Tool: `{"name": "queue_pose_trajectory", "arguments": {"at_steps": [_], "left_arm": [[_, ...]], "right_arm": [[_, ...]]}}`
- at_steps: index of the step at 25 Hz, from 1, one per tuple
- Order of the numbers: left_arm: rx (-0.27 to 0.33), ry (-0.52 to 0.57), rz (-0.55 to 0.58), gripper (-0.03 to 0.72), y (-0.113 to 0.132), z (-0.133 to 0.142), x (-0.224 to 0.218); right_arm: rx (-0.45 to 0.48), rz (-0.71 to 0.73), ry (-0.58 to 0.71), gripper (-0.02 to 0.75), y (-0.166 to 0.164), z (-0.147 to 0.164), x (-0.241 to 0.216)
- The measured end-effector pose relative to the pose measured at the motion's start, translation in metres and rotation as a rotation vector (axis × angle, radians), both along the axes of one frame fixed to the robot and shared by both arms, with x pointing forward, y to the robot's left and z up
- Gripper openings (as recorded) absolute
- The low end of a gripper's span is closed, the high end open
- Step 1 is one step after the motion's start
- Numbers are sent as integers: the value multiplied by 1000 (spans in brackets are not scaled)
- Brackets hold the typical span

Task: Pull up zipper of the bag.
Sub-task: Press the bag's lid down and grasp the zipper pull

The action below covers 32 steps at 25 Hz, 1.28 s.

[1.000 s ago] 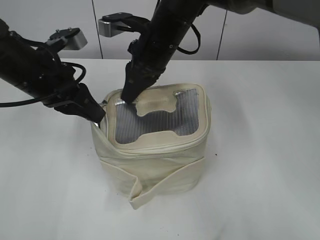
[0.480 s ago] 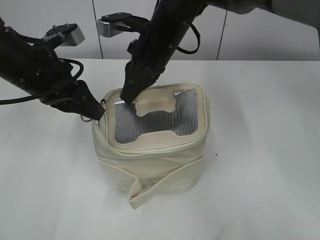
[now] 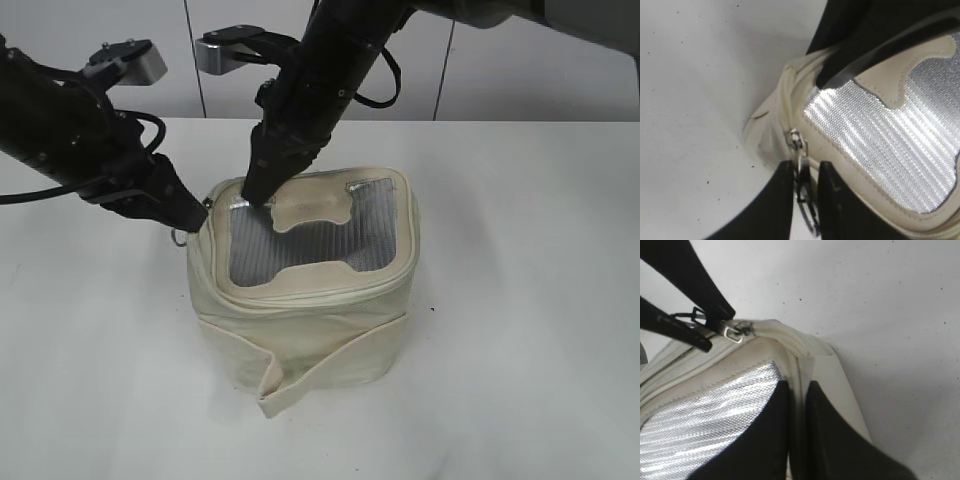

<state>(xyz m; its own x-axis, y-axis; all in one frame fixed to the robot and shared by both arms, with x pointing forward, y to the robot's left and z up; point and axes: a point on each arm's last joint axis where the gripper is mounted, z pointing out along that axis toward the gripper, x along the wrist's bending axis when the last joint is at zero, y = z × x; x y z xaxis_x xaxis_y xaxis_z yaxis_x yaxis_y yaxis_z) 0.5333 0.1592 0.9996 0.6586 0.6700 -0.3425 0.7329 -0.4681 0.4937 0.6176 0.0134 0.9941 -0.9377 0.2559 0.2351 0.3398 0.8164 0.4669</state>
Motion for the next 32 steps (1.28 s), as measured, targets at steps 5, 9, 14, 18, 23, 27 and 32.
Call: {"name": "queue_pose_trajectory", "arguments": {"at_steps": [5, 9, 14, 18, 23, 27, 32], "left_arm": [[25, -7, -17, 17, 2, -1, 0], [58, -14, -42, 8, 4, -1, -1], [77, 6, -75, 6, 5, -2, -4], [83, 56, -116, 6, 5, -3, -10], [77, 117, -136, 6, 5, -2, -16], [74, 202, -161, 6, 5, -2, -24], [75, 264, -168, 6, 2, -1, -30]], "right_arm": [[0, -1, 1, 62, 0, 0, 0], [1, 0, 1, 62, 0, 0, 0], [1, 0, 1, 62, 0, 0, 0], [1, -3, 3, 62, 0, 0, 0], [0, -23, 15, 59, 0, 0, 0], [1, -26, 19, 60, 1, 0, -1], [1, -34, 24, 60, 1, 0, -1]]}}
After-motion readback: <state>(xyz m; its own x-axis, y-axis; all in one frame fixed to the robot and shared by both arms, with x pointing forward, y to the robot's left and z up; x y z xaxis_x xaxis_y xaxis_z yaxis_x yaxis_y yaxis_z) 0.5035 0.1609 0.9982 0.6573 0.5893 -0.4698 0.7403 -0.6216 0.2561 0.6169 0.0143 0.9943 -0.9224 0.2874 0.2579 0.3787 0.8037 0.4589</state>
